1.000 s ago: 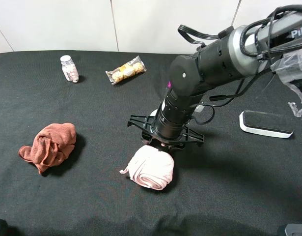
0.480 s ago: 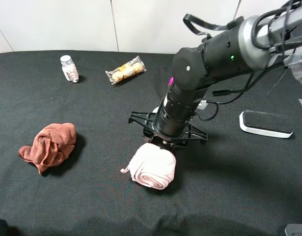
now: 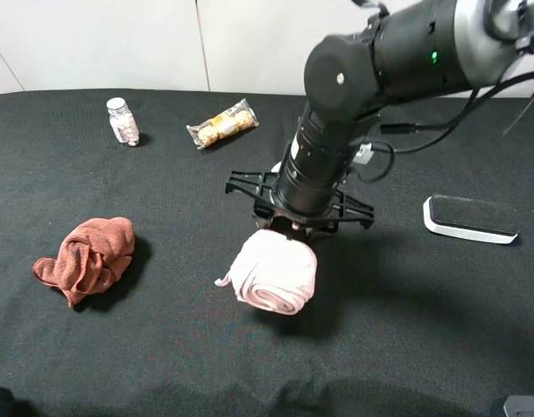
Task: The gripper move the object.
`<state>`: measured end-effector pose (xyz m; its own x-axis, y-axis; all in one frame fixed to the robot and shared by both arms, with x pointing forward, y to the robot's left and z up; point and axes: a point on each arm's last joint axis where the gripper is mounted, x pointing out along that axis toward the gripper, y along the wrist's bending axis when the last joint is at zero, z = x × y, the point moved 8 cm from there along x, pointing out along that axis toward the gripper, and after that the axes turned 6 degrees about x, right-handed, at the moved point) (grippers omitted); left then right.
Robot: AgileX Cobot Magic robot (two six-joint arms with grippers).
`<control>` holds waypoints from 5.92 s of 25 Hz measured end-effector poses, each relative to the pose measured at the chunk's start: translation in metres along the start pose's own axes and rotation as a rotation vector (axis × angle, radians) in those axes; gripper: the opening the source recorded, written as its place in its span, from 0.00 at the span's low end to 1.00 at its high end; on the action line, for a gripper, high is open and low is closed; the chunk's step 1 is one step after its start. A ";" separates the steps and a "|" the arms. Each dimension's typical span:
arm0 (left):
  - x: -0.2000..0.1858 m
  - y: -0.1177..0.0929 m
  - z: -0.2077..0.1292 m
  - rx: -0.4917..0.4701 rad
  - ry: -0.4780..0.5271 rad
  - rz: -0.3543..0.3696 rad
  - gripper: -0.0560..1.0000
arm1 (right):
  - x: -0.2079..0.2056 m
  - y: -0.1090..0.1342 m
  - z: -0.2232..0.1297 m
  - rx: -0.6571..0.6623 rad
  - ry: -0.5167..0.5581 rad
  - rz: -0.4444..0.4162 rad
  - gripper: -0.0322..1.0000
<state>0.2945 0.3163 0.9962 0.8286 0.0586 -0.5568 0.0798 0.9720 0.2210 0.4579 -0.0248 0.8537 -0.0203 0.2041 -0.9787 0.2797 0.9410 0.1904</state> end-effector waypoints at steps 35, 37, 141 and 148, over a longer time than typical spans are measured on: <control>0.000 0.000 0.000 0.000 0.000 0.000 0.99 | -0.066 -0.031 0.104 -0.003 -0.066 0.008 0.39; 0.000 0.000 0.000 0.000 0.000 0.000 0.99 | -0.068 -0.037 0.111 0.003 -0.071 0.008 0.39; 0.000 0.000 0.000 0.000 0.000 0.000 0.99 | -0.070 -0.118 0.284 -0.038 -0.203 -0.009 0.70; 0.000 0.000 0.000 0.000 0.000 0.000 0.99 | -0.108 -0.120 0.263 -0.065 -0.182 -0.034 0.70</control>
<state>0.2945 0.3163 0.9962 0.8286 0.0586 -0.5568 0.0798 0.9720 0.2210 0.6793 -0.2310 0.9167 0.1469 0.1254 -0.9812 0.2193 0.9631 0.1559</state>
